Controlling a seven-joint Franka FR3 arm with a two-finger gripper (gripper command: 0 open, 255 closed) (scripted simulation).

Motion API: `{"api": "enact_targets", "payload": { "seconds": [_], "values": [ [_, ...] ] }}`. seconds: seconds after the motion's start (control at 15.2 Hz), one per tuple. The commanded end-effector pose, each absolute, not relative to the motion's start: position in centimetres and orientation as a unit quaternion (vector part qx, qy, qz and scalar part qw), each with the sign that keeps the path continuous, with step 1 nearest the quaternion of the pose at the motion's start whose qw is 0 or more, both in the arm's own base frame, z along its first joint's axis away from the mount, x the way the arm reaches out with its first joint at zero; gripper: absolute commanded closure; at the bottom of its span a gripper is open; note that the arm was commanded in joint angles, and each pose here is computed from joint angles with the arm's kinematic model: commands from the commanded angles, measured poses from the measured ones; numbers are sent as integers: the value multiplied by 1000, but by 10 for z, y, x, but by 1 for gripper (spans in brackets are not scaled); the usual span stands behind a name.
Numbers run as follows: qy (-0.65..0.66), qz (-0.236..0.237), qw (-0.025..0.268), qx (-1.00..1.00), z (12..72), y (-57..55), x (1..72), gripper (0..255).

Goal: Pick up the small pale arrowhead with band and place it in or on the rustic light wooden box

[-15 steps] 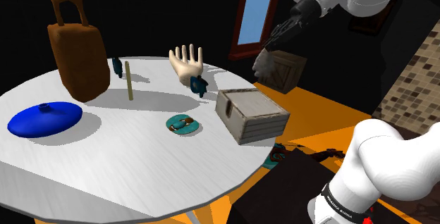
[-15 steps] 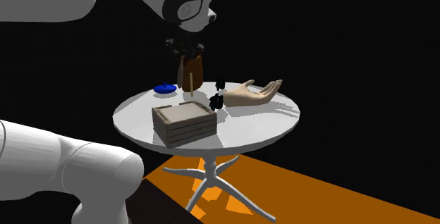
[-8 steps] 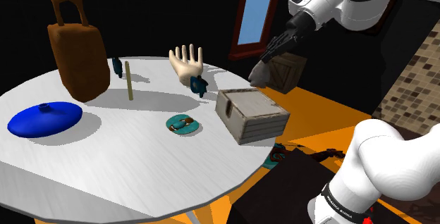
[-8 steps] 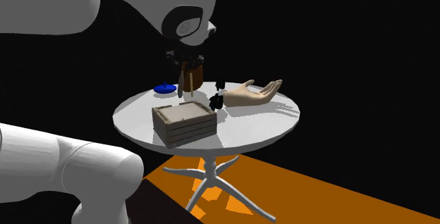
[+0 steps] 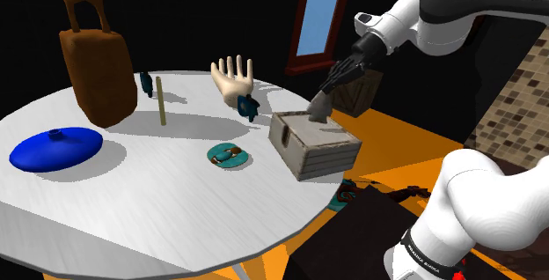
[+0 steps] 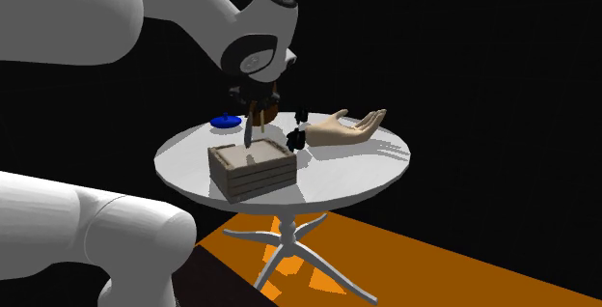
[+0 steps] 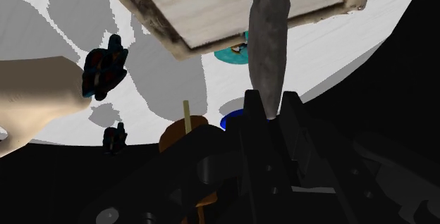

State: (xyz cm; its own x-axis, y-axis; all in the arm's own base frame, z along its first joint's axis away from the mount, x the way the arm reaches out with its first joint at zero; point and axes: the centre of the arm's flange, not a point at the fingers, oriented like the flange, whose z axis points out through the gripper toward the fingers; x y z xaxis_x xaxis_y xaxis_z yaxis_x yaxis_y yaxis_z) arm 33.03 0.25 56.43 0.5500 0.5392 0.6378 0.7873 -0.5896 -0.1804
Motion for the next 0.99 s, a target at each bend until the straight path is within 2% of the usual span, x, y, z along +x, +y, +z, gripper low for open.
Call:
{"api": "enact_targets", "payload": {
  "seconds": [0.0,0.53,0.59,0.92],
  "values": [
    [-390,-270,230,-850,553,3,330,255],
    [-390,-270,230,-850,549,3,330,255],
    [-390,-270,230,-850,549,3,330,0],
    [-390,-270,230,-850,549,3,330,0]
  ]
}}
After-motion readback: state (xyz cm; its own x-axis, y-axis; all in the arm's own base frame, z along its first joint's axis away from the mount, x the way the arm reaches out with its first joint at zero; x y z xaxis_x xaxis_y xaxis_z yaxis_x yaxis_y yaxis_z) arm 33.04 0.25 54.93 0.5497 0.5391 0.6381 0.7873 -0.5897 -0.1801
